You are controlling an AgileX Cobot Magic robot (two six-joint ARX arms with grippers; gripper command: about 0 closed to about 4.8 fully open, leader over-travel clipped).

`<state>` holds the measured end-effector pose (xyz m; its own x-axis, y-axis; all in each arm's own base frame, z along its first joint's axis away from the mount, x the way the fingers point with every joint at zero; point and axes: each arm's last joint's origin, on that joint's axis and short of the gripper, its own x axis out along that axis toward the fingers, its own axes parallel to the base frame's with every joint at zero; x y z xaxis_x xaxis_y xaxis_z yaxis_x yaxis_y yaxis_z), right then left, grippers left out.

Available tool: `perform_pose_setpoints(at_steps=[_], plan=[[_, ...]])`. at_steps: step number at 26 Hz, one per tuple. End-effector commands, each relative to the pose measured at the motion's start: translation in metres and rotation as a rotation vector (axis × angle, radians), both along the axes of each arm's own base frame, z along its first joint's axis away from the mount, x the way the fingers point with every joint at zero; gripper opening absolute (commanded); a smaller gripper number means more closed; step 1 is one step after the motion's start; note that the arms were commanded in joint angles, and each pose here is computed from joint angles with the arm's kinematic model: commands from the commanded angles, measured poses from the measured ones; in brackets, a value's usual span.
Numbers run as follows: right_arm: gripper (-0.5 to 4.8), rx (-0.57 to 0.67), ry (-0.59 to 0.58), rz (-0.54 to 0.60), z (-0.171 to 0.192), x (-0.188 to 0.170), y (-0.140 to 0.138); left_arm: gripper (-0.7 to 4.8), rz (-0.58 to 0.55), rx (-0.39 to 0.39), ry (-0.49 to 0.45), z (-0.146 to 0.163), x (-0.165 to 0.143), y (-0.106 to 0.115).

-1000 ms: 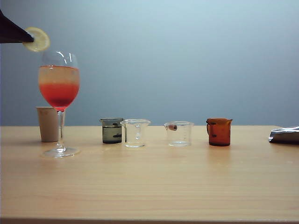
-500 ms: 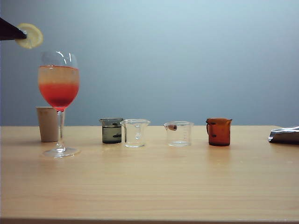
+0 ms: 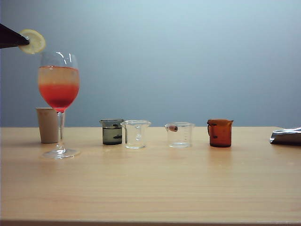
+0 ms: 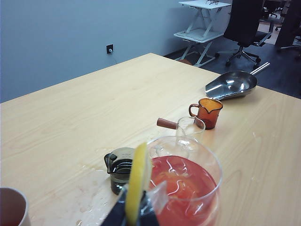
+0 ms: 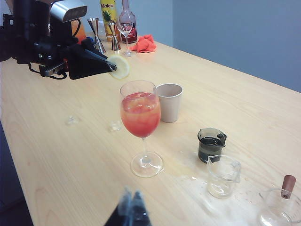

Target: Pick up the lemon slice from the paper cup on the left and carefully insert it into the rim of the goblet.

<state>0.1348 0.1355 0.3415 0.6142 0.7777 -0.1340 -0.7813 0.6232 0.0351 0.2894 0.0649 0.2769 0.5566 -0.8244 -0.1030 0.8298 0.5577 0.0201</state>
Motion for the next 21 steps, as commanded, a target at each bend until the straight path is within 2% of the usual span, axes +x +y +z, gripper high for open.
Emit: perform_pose_setpoints(at_steps=[1,5,12,21], plan=[[-0.03,0.009,-0.012,0.004,0.0023,-0.0005,-0.0003,-0.06,-0.028,-0.001,-0.017,0.0034,0.0006,-0.0049],[-0.03,0.009,-0.012,0.004,0.0023,-0.0005,-0.0003,-0.06,-0.045,0.004,-0.019,0.0035,0.0025,-0.0126],[-0.03,0.001,-0.003,0.004,0.0011,-0.0006,-0.0004,-0.06,-0.006,0.019,-0.021,0.0034,0.0035,-0.0119],[-0.03,-0.001,-0.002,0.004,0.0010,-0.0006,-0.0004,-0.06,-0.034,0.001,0.003,-0.0001,0.0042,-0.0120]])
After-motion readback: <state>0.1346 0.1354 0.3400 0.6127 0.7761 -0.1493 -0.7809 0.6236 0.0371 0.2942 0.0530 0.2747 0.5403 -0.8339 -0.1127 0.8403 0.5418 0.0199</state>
